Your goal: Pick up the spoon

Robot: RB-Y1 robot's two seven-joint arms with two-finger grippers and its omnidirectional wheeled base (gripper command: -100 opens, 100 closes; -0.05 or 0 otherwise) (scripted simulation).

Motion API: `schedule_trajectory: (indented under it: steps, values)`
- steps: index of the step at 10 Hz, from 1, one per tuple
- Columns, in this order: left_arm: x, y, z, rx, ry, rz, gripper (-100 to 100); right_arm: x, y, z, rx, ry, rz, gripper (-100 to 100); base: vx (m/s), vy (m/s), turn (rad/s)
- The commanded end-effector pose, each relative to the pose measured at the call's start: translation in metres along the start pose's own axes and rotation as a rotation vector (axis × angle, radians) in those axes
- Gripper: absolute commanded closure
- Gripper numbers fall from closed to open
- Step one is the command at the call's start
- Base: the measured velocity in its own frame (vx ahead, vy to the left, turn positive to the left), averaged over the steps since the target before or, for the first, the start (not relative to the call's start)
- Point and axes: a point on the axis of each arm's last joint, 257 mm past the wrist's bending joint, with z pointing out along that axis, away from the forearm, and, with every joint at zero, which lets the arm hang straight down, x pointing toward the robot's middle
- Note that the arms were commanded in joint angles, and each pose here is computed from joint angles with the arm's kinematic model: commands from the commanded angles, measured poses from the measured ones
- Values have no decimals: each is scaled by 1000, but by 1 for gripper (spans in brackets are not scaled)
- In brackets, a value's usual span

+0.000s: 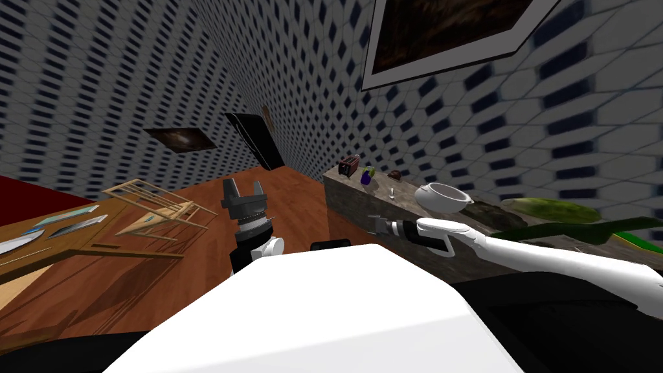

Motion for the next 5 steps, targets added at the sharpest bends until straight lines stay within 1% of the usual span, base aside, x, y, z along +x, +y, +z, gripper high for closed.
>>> schedule_trajectory:
  steps: [1,2,3,4,5]
  values:
    - [0,0,0,0,0,0,0,32,-2,-14,-16,87,-82,-100,87,-6,151]
    - [0,0,0,0,0,0,0,37,-5,-20,-22,107,-102,-100,84,-14,70]
    - [0,0,0,0,0,0,0,64,-5,-33,-40,181,-170,-100,115,-26,127]
    - [0,0,0,0,0,0,0,66,-7,-37,-43,191,-177,-100,94,-30,83]
    - [0,0,0,0,0,0,0,92,-7,-53,-65,264,-244,-100,109,-58,118]
